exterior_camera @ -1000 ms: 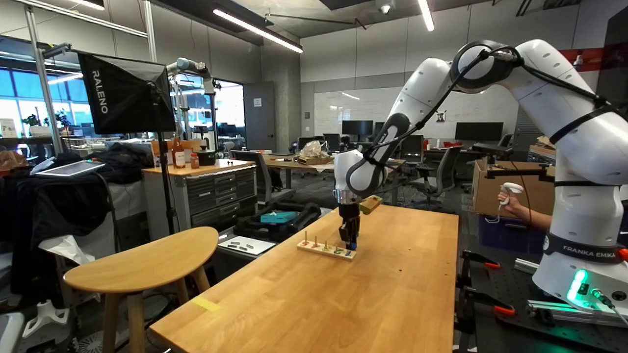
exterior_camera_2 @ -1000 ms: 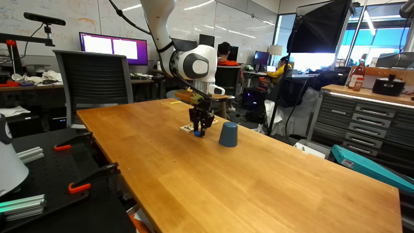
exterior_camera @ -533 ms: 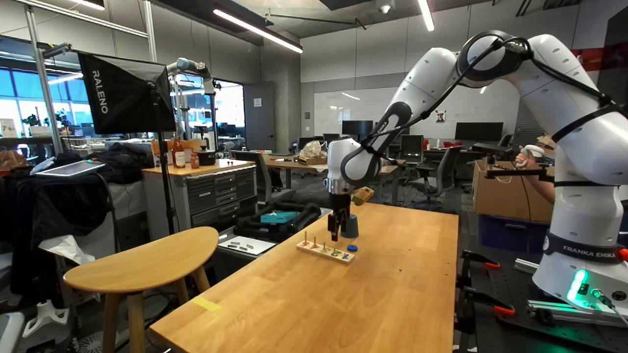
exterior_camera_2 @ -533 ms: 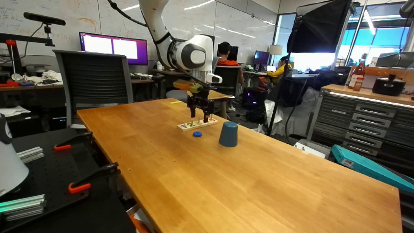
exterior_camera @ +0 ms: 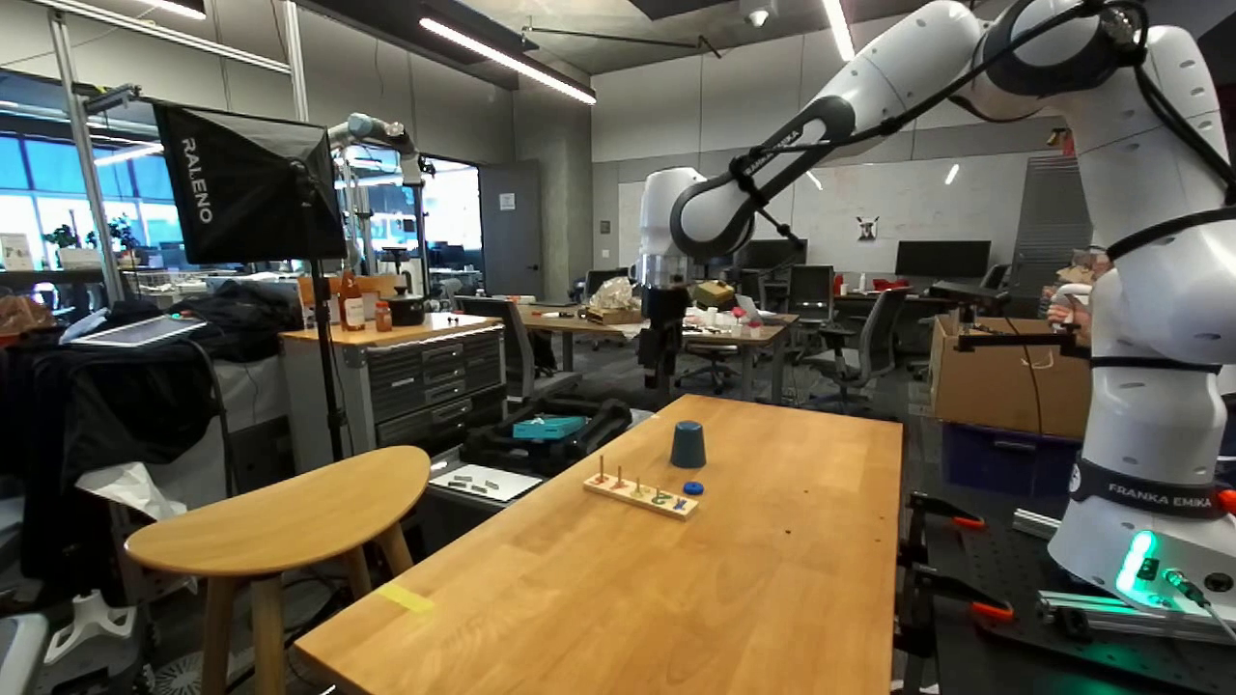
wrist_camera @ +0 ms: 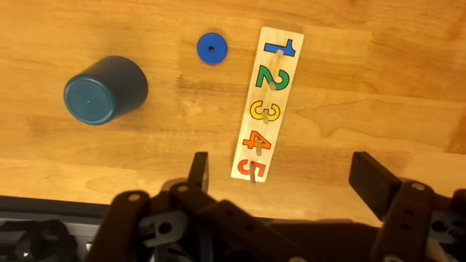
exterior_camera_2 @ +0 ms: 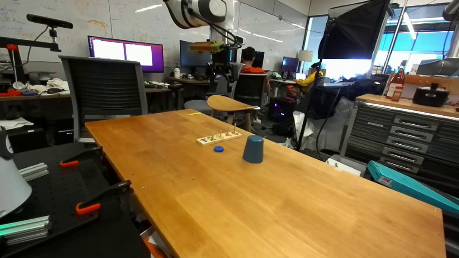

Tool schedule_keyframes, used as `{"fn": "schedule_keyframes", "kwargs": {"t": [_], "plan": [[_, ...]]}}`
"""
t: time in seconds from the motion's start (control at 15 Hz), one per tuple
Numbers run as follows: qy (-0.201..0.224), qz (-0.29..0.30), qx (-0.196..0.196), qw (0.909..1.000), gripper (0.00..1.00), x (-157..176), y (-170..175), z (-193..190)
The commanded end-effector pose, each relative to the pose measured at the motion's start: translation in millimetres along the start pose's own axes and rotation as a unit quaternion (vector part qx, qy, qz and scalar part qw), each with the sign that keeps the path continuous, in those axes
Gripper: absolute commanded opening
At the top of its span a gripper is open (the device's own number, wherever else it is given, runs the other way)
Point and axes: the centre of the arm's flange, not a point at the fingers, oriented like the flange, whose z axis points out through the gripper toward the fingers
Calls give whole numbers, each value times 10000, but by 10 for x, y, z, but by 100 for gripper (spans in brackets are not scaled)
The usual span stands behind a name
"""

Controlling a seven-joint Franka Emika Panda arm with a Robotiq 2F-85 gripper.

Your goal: Remove the blue object from the dowel

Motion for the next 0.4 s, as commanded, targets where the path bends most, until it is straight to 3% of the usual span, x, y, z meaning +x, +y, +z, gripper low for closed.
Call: {"fn": "schedule_keyframes", "kwargs": {"t": [0.0, 0.07, 0.33], "plan": [[-434, -160, -148, 9988, 100, -235, 70, -306], [-231, -38, -39, 9997, 100, -96, 27, -148], [-292, -44, -46, 9996, 100, -116, 25, -130]]}}
